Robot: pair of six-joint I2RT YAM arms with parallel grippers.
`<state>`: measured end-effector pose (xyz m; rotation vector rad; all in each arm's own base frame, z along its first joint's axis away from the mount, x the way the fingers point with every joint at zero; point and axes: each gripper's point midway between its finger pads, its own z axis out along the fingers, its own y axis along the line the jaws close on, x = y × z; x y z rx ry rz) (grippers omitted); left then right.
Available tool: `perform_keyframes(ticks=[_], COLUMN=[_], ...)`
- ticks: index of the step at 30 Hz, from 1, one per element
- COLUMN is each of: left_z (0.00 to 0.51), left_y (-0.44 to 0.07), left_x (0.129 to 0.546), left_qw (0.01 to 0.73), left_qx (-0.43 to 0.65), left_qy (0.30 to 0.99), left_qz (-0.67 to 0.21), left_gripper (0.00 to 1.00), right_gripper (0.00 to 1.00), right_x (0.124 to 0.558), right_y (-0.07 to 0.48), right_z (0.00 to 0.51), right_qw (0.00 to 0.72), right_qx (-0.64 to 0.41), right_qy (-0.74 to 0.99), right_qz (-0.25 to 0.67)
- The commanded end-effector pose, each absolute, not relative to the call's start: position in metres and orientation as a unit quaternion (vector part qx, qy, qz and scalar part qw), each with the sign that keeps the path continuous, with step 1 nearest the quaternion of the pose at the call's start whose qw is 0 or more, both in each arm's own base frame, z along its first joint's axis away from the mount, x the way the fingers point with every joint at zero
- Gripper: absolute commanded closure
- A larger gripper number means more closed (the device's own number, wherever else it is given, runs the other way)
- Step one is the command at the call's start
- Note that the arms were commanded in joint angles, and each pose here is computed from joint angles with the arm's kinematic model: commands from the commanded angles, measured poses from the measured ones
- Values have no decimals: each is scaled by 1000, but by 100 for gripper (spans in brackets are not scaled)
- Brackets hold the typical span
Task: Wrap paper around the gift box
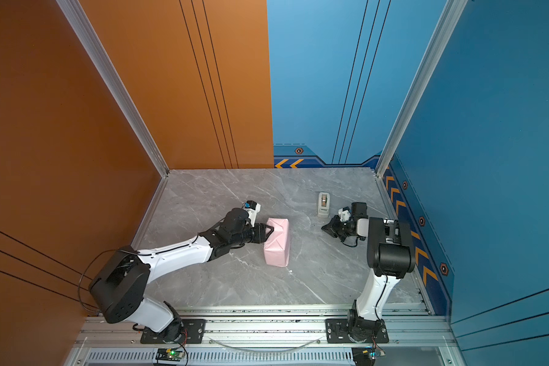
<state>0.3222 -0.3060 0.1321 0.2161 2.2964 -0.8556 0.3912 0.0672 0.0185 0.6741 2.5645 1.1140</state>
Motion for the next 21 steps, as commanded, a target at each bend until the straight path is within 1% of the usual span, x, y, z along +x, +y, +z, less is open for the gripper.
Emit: perform_keyframes(ticks=[1, 5, 8, 10, 13, 16, 18, 21], left_z=[56, 55, 56, 56, 57, 56, 56, 57], left_y=[-273, -273, -273, -272, -273, -274, -273, -273], left_x=[290, 289, 289, 290, 291, 291, 290, 291], left_qw=[239, 239, 240, 240, 241, 241, 240, 241], left_qx=[91, 91, 92, 92, 93, 96, 96, 97], left_qy=[940, 940, 940, 940, 940, 940, 940, 939], left_qz=[-225, -225, -226, -224, -224, -224, -223, -223], left_gripper=[49, 49, 49, 49, 49, 49, 49, 49], right_gripper=[100, 100, 100, 100, 100, 100, 100, 100], right_x=[369, 369, 364, 365, 370, 366, 362, 348], right_y=[70, 64, 47, 48, 64, 76, 87, 98], right_z=[-2, -2, -2, 4, 27, 60, 91, 133], right_qw=[82, 88, 95, 100, 132, 171, 211, 271], right_qx=[240, 254, 269, 261, 210, 136, 78, -9], right_qy=[908, 912, 921, 919, 909, 904, 889, 869], right_qz=[334, 309, 265, 278, 334, 366, 400, 414])
